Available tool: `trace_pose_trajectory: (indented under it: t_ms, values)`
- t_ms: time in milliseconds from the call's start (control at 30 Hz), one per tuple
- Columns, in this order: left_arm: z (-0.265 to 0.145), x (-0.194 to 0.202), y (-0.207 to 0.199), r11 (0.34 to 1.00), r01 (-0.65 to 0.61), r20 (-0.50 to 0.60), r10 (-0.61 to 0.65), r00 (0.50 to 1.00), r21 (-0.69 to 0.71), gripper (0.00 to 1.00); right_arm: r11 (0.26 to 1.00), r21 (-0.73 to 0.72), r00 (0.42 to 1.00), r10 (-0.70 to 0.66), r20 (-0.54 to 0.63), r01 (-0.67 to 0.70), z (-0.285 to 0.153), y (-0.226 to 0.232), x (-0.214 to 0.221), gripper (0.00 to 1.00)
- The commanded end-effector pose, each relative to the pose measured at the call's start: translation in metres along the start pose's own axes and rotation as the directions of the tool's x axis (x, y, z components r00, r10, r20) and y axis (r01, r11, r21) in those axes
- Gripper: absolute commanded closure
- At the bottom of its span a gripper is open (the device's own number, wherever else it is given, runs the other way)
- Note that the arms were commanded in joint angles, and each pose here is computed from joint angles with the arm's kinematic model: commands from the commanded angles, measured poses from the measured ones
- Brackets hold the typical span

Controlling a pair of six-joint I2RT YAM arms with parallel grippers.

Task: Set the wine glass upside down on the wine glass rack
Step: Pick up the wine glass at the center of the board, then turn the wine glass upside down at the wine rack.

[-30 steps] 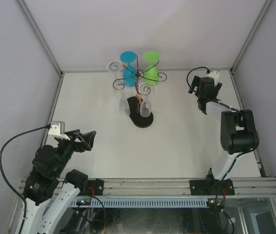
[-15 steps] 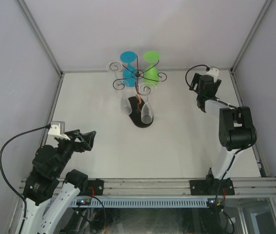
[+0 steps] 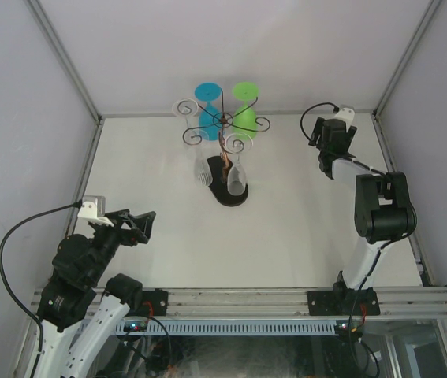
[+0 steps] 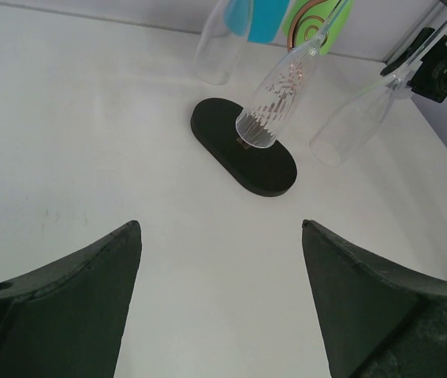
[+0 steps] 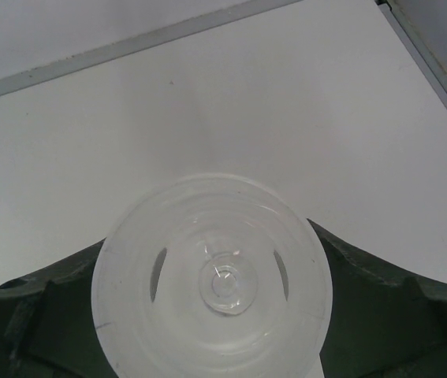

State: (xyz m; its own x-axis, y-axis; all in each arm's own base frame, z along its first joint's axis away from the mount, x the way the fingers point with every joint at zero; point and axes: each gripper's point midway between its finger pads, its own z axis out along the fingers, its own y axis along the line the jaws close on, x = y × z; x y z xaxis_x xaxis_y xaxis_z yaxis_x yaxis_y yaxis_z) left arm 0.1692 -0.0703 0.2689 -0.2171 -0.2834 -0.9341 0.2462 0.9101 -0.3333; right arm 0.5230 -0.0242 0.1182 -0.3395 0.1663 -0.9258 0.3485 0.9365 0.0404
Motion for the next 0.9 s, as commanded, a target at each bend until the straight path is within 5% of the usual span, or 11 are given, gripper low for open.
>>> trace_pose_trajectory:
  t_ms: [0, 333, 867]
  values:
    - [0.005, -0.001, -0.001, 1.0, -0.005, 0.011, 0.005, 1.0, 0.008, 0.14, 1.0, 0.009, 0.999, 0.009, 0.034, -0.009, -0.002, -0.001, -0.023, 0.27]
    - [0.005, -0.001, -0.001, 1.0, -0.005, 0.013, 0.005, 1.0, 0.006, 0.14, 1.0, 0.018, 0.999, 0.005, 0.033, -0.006, -0.008, -0.005, -0.03, 0.53]
    - [-0.002, -0.016, -0.003, 1.0, 0.007, 0.058, -0.007, 0.998, 0.009, 0.04, 0.989, -0.121, 0.992, 0.092, 0.085, -0.081, -0.123, -0.001, -0.069, 0.59]
